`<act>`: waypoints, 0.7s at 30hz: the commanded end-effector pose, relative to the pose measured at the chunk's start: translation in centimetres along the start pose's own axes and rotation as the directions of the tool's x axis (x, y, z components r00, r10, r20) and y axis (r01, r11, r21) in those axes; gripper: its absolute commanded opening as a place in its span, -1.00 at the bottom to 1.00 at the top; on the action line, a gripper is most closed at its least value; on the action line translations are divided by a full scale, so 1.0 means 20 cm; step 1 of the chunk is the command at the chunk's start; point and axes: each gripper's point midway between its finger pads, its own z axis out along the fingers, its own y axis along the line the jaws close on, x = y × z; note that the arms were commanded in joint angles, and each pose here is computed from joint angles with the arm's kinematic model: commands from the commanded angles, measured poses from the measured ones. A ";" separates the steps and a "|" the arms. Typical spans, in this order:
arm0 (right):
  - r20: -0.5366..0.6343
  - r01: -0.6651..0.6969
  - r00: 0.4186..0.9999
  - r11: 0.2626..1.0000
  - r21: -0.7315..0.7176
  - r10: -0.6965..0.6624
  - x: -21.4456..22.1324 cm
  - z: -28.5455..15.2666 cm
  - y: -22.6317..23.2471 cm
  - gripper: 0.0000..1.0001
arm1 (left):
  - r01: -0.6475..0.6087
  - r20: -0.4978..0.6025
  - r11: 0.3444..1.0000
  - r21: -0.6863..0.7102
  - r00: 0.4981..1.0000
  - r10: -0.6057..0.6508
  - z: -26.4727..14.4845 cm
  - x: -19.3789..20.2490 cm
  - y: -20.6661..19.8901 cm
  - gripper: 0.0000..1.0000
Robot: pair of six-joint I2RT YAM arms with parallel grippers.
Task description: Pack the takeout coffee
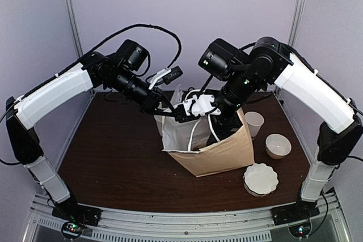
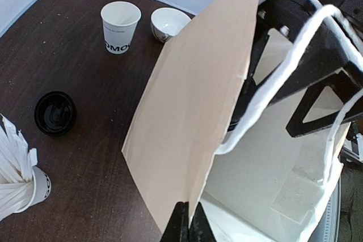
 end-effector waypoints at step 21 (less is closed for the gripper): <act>0.272 0.070 0.960 0.998 -0.011 -0.064 -0.29 -0.14 0.07 0.32 | 0.068 -0.109 0.998 0.012 0.992 -0.066 -0.10 0.20 -0.11 -1.00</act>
